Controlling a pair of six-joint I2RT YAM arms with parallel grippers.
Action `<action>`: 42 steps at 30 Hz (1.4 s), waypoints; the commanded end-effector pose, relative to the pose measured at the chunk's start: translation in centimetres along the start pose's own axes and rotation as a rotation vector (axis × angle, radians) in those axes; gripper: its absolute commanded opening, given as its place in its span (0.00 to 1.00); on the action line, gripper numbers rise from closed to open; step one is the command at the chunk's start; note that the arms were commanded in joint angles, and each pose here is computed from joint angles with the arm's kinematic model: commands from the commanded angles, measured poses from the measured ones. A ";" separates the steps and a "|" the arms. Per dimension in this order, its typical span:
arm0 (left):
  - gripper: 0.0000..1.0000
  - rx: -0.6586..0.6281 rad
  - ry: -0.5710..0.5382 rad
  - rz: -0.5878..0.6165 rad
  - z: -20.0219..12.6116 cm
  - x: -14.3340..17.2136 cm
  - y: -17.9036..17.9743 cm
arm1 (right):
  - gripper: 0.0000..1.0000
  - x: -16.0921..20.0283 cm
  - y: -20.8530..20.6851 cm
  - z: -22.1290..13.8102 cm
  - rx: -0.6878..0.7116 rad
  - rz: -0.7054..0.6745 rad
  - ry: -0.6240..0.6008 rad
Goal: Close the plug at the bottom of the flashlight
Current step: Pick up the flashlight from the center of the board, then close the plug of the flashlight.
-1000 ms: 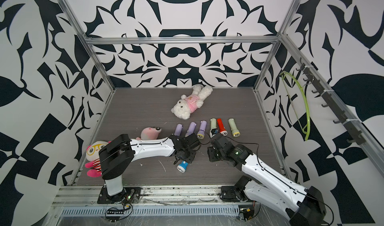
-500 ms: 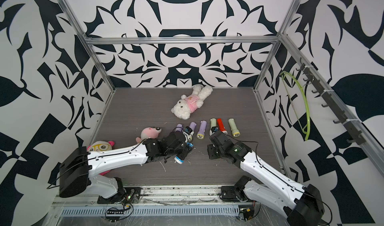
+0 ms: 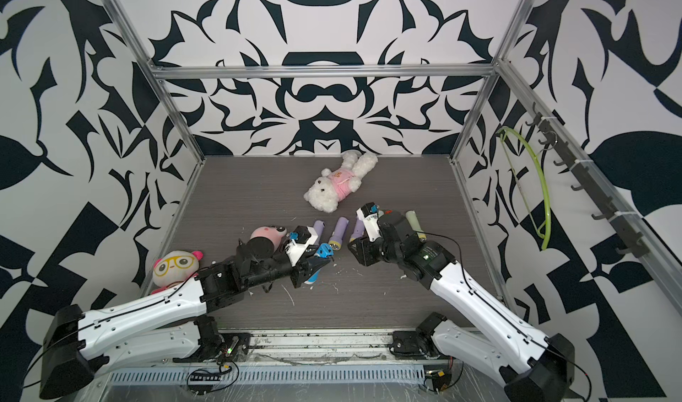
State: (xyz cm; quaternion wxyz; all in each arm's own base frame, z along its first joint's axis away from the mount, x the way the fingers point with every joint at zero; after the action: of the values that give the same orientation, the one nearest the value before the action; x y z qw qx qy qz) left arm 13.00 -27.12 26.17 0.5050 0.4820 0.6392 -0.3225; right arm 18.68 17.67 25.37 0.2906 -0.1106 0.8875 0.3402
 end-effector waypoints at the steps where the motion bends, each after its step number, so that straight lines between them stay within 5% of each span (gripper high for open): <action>1: 0.26 0.118 -0.083 0.095 -1.2 -1.0 -1.3 | 0.44 -1.7 3.9 -2.2 -0.223 -0.136 -0.047; 18: 0.27 0.227 -0.137 0.166 -4.1 -1.7 -2.4 | 0.38 -0.8 9.4 -5.7 -0.653 -0.289 0.119; 42: 0.28 0.253 -0.127 0.152 -3.4 -2.4 -2.3 | 0.38 0.8 9.3 -3.7 -0.631 -0.305 0.229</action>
State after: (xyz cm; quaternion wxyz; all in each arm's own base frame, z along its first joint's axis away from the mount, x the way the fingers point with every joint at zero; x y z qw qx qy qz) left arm 9.91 -25.38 26.97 0.4815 0.5708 0.5475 -0.3777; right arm 12.64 22.11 30.65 0.1588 -0.3499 0.7508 0.5373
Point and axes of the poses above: each gripper's point midway between its finger pads, its own z axis out along the fingers, its own y axis along the line the jaws close on, x = y × z, the point moved 6 cm from there along -z, back along the fingers, and after that the axes turned 11 degrees about z, right-handed, at the moved point
